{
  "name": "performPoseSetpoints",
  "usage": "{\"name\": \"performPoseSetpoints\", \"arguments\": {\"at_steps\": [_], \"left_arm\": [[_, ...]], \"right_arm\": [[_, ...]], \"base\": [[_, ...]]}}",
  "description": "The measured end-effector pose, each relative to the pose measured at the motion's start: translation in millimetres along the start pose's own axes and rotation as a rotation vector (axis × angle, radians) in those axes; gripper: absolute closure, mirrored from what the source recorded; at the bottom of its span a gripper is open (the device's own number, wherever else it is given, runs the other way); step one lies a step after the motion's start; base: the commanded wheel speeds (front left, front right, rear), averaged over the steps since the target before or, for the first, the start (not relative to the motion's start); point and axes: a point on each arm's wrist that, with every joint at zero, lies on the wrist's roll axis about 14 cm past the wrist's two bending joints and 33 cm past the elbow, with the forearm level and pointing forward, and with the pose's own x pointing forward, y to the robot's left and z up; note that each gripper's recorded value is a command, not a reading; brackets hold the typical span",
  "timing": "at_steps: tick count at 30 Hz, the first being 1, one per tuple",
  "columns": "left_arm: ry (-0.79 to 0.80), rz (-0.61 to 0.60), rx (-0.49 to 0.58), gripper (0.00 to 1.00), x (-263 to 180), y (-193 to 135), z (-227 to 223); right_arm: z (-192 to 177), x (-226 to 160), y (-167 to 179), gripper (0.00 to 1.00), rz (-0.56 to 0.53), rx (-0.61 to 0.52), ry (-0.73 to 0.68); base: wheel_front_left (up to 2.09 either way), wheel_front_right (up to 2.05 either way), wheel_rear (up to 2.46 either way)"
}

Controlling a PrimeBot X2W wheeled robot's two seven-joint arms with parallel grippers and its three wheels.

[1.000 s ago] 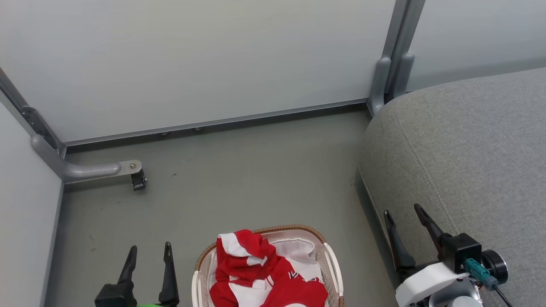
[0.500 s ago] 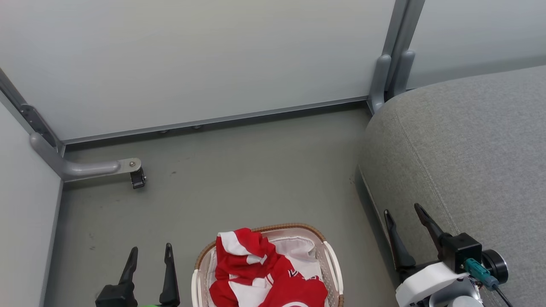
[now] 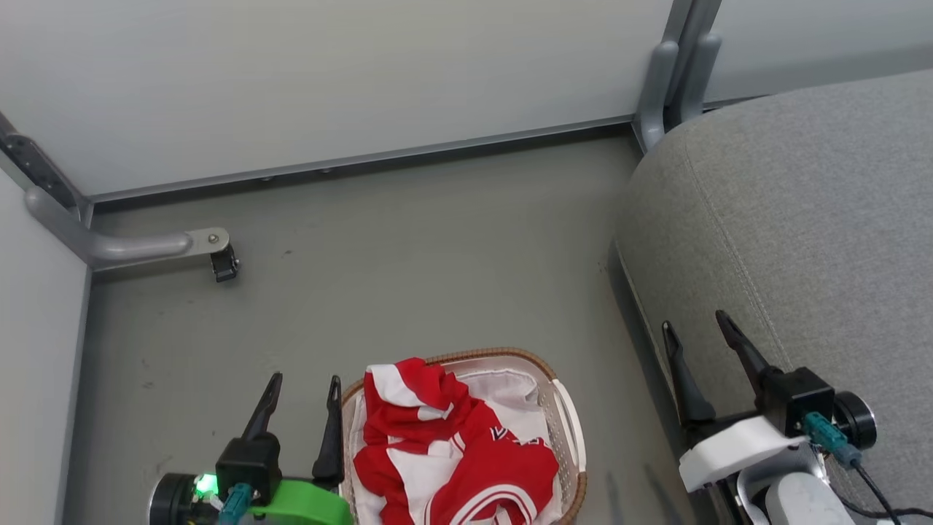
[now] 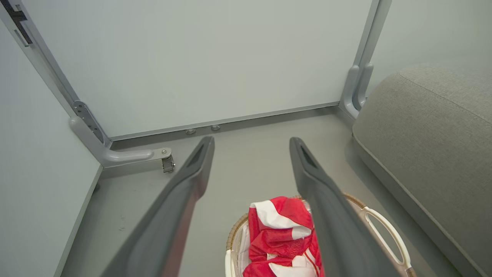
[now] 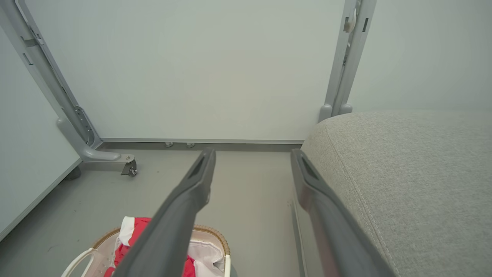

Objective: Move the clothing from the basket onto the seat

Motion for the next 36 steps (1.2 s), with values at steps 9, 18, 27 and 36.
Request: {"name": "performPoseSetpoints", "arguments": {"at_steps": [9, 18, 27, 36], "left_arm": [[0.099, -0.158, 0.049, 0.00, 58.1, -31.0, -31.0], [0.318, -0.322, 0.065, 0.00, 90.0, -63.4, -110.0], [0.539, -0.428, 0.100, 0.00, 95.5, -75.2, -192.7], [0.675, -0.384, 0.107, 0.00, 104.1, -62.1, -250.9]], "right_arm": [[-12.3, 40.5, -14.5, 0.00, -0.010, -0.017, 0.007], [-53.1, 71.8, -30.6, 0.00, -0.026, -0.017, 0.072], [-97.7, 89.1, -50.8, 0.00, -0.062, -0.003, 0.138], [-140.0, 91.9, -69.4, 0.00, -0.102, 0.009, 0.210]], "base": [[0.00, 0.00, 0.00], [0.00, 0.00, 0.00], [0.00, 0.00, 0.00], [0.00, 0.00, 0.00]]}}
